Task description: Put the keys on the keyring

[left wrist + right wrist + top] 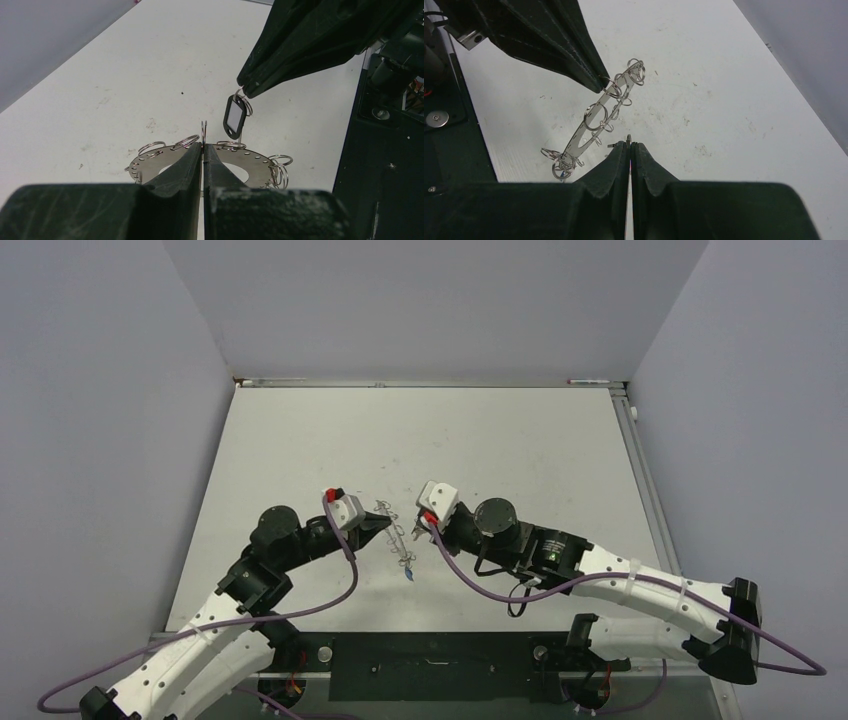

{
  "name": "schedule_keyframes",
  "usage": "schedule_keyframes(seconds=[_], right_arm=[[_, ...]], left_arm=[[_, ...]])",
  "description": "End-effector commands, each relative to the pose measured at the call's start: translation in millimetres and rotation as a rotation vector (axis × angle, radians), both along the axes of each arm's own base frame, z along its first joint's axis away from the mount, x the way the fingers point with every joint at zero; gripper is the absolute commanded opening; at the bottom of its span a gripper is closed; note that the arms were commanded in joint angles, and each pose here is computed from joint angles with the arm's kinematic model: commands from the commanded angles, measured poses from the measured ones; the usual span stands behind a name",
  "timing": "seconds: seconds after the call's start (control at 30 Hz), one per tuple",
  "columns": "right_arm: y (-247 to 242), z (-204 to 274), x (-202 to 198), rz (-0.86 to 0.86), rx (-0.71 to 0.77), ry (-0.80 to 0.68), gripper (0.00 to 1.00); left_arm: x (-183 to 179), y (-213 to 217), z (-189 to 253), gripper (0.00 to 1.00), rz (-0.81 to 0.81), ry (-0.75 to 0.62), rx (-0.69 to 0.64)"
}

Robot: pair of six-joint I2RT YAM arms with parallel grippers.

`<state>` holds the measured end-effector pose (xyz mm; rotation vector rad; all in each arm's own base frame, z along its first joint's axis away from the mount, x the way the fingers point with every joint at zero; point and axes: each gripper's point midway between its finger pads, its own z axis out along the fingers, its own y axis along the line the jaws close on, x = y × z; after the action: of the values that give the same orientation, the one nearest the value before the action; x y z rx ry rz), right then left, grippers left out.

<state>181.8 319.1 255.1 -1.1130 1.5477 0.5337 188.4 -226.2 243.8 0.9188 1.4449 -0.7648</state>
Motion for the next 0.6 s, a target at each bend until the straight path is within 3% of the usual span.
schedule_keyframes(seconds=[0.0,0.57], right_arm=[[20.8,33.5,-8.0,0.098,0.083,-0.05,0.05],[31.0,28.8,-5.3,0.12,0.087,-0.07,0.05]], left_arm=[[2.8,-6.1,43.7,0.0,-0.008,-0.065,-0.084],[3.9,-7.7,38.6,0.0,-0.011,-0.046,-0.066]])
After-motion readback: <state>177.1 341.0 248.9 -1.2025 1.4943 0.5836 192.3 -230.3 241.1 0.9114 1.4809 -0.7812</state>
